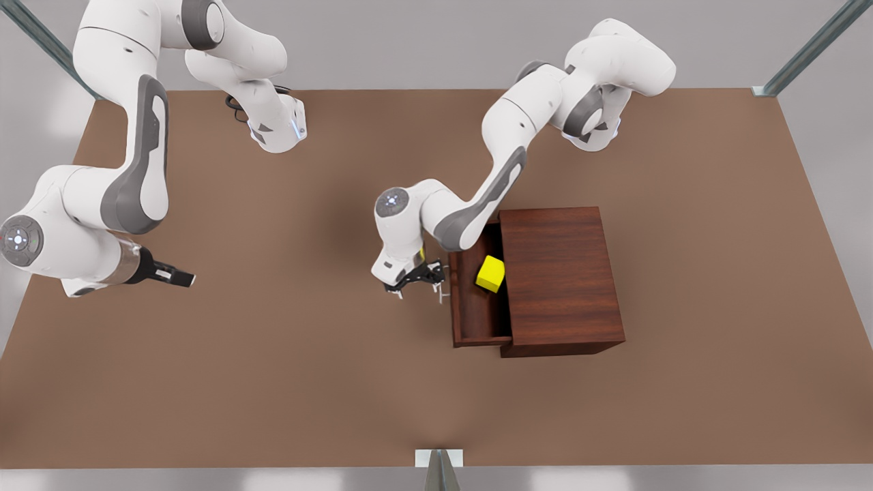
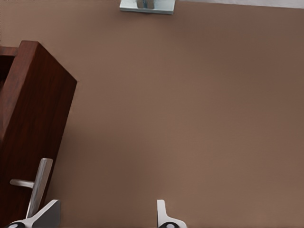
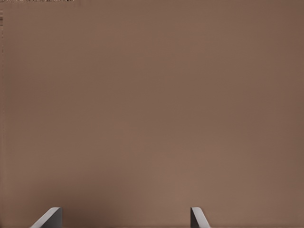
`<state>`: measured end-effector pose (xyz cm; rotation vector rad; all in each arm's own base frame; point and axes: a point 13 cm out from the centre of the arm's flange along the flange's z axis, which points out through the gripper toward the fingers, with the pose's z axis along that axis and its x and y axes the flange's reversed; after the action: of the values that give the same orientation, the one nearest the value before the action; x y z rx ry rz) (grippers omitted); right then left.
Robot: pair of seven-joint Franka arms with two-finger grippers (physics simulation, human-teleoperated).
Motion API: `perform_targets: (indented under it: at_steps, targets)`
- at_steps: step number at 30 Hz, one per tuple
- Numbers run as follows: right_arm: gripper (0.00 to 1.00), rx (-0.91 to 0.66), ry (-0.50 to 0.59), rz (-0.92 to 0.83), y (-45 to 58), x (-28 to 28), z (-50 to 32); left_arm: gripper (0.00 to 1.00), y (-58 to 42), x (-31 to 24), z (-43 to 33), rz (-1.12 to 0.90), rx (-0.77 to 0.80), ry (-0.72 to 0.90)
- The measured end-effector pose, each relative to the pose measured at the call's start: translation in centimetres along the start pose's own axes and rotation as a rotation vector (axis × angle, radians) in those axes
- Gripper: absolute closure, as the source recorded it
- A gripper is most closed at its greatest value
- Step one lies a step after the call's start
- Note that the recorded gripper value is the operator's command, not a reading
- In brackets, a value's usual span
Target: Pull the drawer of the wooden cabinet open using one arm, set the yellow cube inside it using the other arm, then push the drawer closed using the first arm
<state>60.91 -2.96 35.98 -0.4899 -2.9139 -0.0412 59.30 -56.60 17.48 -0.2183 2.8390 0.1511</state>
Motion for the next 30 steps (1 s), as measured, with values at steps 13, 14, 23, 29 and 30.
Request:
perform_targets:
  at_steps: [13,14,23,29,30]
  targets:
    - [0.00,-0.007,-0.012,0.026,0.2,-0.3,-0.1,0.00,5.2,-3.4,1.2,0.031,-0.037,0.088]
    - [0.00,-0.007,-0.013,0.027,0.2,-0.3,-0.1,0.00,5.6,-3.6,1.3,0.036,-0.040,0.093]
    - [0.00,-0.007,-0.014,0.036,0.2,-0.3,-0.2,0.00,7.4,-3.4,2.3,0.091,-0.058,0.156]
    - [0.00,-0.007,-0.014,0.040,0.2,-0.4,-0.1,0.00,9.3,-2.6,1.8,0.114,-0.079,0.236]
    - [0.00,-0.007,-0.014,0.041,0.2,-0.3,-0.2,0.00,9.6,-2.5,1.9,0.118,-0.084,0.245]
